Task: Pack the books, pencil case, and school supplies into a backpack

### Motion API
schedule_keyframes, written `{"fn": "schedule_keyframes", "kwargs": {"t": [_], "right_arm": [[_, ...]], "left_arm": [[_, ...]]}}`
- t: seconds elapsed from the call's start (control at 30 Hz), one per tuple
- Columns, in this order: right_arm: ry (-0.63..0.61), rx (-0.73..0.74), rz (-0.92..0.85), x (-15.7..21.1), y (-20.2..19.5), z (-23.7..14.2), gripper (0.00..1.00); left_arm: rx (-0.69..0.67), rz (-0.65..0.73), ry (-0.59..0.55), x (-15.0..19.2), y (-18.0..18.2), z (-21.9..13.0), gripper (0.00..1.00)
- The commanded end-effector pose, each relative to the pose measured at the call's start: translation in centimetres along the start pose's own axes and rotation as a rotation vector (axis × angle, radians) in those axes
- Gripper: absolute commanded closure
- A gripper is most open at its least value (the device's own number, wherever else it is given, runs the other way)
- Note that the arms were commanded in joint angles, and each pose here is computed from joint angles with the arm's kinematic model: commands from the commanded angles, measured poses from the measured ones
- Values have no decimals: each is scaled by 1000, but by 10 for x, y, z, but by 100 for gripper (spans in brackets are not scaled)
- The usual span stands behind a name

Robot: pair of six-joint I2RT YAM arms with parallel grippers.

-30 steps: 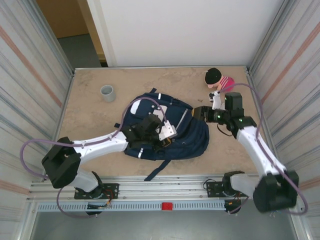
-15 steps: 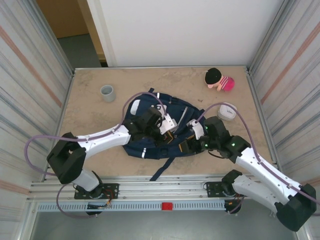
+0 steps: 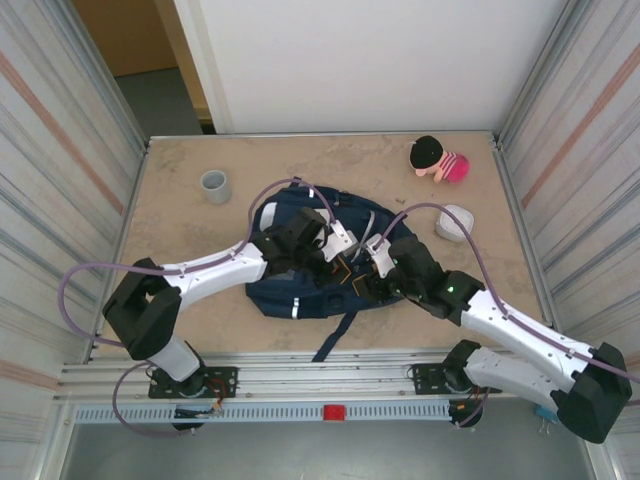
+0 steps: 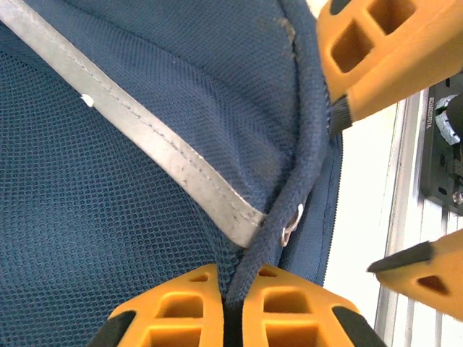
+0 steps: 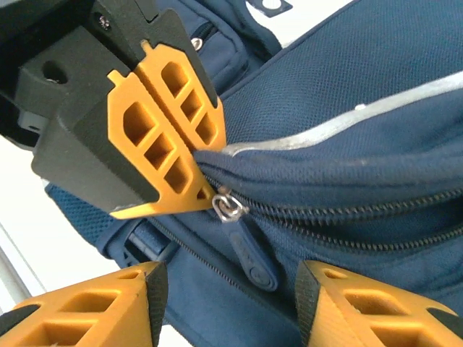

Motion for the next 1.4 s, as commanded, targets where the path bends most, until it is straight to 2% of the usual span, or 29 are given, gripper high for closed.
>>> {"fn": "schedule_keyframes", "kwargs": {"t": [0.0,0.1,0.33,0.53,0.63,0.67,0.73,0.93,1.27,1.3,1.37], "right_arm": [[-17,79,-75,-7,-10,8,49],[8,169,-88,-4,-23,14,57],[27,231,-31,-5,-40,6,87],[24,218,21,-6,-46,-6,99],[15,177,22,-8,-42,-8,94],[15,159,13,-8,-39,-7,88],[4,126,-28,-8,-30,-6,66],[-73,192,-135,-17,-26,-8,49],[20,177,-281,-15,-19,22,48],[27,185,-285,-15,-20,22,52],[32,196,-277,-16,-22,20,71]], "left_arm": [[145,22,-78,-29,-28,-12,100],[149,20,-71,-28,-28,-11,100],[110,32,-47,-24,-24,-13,100],[77,37,-15,-18,-18,-13,100],[87,25,-21,-19,-18,-14,100],[99,19,-31,-21,-18,-15,100],[129,4,-49,-25,-22,-14,100],[190,-57,-34,-27,-28,-12,100],[235,-66,-53,-35,-34,-16,100],[233,-70,-49,-35,-34,-16,100],[213,-75,-42,-33,-30,-16,100]]}}
Point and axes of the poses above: each hand's point on the last joint's axis, 136 mm out from that joint toward the fingers, its own z axis out along the fingers, its own y axis along the line the jaws close on, x = y × z, the point moved 4 cm from there along -z, back along the fingers, and after that the axes turned 6 degrees about -z, right-handed, at the moved point
